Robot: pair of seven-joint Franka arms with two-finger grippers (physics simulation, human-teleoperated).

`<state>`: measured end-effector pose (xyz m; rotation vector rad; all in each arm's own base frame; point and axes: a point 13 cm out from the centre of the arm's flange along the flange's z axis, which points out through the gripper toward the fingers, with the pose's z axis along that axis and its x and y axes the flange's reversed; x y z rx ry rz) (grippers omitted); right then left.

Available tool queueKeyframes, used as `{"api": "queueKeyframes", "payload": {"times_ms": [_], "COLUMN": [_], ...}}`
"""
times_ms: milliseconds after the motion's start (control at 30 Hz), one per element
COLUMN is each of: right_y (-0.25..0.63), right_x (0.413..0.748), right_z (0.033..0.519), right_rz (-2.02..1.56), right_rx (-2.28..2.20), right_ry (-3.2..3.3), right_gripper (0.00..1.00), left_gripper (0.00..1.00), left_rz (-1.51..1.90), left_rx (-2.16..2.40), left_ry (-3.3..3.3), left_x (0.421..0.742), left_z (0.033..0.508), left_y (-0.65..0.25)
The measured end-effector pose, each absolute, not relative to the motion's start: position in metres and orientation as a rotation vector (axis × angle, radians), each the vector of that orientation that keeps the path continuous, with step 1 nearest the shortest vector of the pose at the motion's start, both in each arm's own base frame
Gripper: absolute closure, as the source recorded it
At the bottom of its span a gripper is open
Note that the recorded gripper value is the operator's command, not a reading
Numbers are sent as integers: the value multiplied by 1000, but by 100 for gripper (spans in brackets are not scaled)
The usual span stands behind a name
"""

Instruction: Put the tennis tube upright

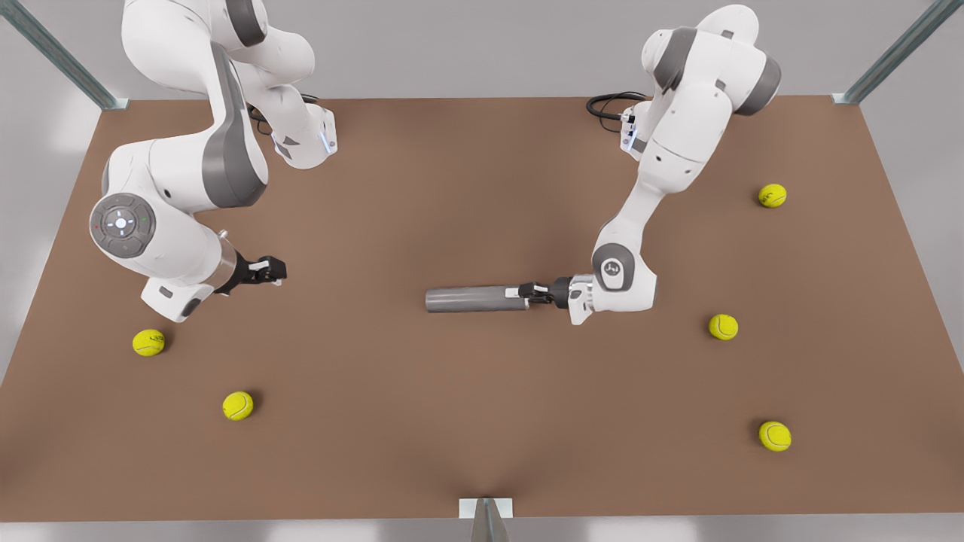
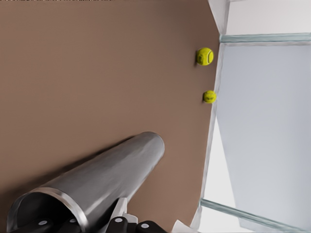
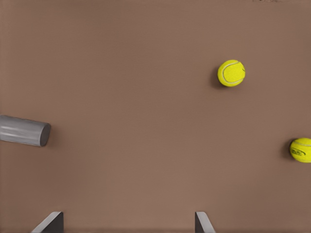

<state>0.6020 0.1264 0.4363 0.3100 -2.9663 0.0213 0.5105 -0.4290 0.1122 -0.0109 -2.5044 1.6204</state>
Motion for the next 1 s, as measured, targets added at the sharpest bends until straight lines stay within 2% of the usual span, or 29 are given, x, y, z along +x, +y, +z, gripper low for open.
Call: {"api": "queueKeyframes", "payload": {"times_ms": [200,633,1000], "right_y": [128,128,131], "right_x": [602,602,601], "right_z": [435,435,435], "right_rz": [22,22,22], "right_rx": [309,304,310], "right_ry": [-2964,-2965,-2963], "right_gripper": [0,0,0], "left_gripper": [79,79,79], "left_rz": [1590,1262,562], "left_rx": [-104,-387,-634], "left_ry": [-2545,-2733,-3084], "left_x": [516,544,636], "left_z": [144,244,337], "left_y": [-424,-314,-156]}}
